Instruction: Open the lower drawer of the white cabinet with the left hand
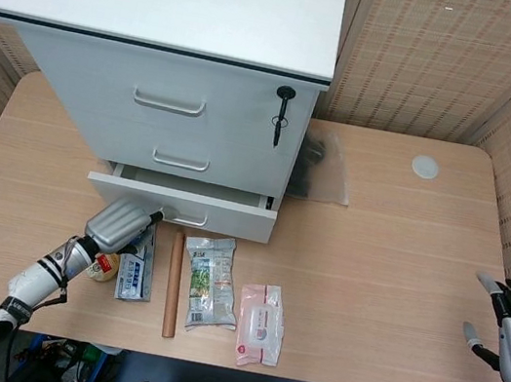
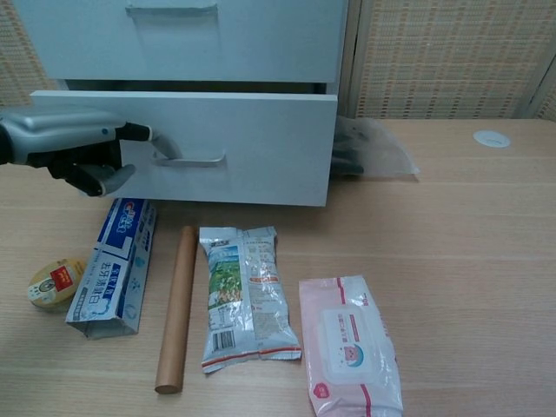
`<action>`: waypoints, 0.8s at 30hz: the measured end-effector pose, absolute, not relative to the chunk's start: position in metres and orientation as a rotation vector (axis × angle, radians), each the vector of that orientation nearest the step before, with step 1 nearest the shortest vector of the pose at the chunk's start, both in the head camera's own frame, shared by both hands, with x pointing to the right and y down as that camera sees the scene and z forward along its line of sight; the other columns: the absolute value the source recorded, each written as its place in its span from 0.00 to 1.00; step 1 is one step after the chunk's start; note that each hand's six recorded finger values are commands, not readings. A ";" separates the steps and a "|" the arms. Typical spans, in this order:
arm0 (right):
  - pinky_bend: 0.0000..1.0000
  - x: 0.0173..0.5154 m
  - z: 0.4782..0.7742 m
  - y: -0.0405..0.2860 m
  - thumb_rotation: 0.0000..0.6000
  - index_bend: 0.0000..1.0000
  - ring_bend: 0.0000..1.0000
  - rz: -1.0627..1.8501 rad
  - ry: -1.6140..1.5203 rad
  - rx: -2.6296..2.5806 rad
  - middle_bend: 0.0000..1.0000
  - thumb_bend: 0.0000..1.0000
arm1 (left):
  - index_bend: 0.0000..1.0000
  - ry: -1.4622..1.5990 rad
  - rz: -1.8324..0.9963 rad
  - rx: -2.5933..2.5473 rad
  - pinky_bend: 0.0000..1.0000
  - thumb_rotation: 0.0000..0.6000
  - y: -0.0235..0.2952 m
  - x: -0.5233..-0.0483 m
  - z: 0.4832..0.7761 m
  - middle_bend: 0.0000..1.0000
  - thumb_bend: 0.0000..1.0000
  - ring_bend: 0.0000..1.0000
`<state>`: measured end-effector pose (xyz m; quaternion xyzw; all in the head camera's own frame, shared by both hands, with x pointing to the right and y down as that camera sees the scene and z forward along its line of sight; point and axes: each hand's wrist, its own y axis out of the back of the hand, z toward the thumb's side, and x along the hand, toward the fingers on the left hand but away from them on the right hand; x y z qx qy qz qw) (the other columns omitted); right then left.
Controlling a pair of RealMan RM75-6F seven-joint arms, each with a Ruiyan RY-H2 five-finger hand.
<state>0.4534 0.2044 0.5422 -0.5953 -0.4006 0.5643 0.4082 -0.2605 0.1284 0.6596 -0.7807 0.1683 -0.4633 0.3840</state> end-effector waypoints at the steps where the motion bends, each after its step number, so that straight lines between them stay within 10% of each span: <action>1: 0.08 0.454 0.542 0.204 1.00 0.17 0.15 1.422 -1.010 -1.500 0.26 0.25 | 0.20 0.427 -1.181 -1.991 1.00 1.00 0.129 -0.260 0.659 0.96 0.65 0.99; 24: 0.08 0.457 0.542 0.207 1.00 0.17 0.15 1.426 -1.023 -1.495 0.26 0.25 | 0.22 0.321 -1.162 -2.009 1.00 1.00 0.155 -0.248 0.635 0.96 0.65 0.99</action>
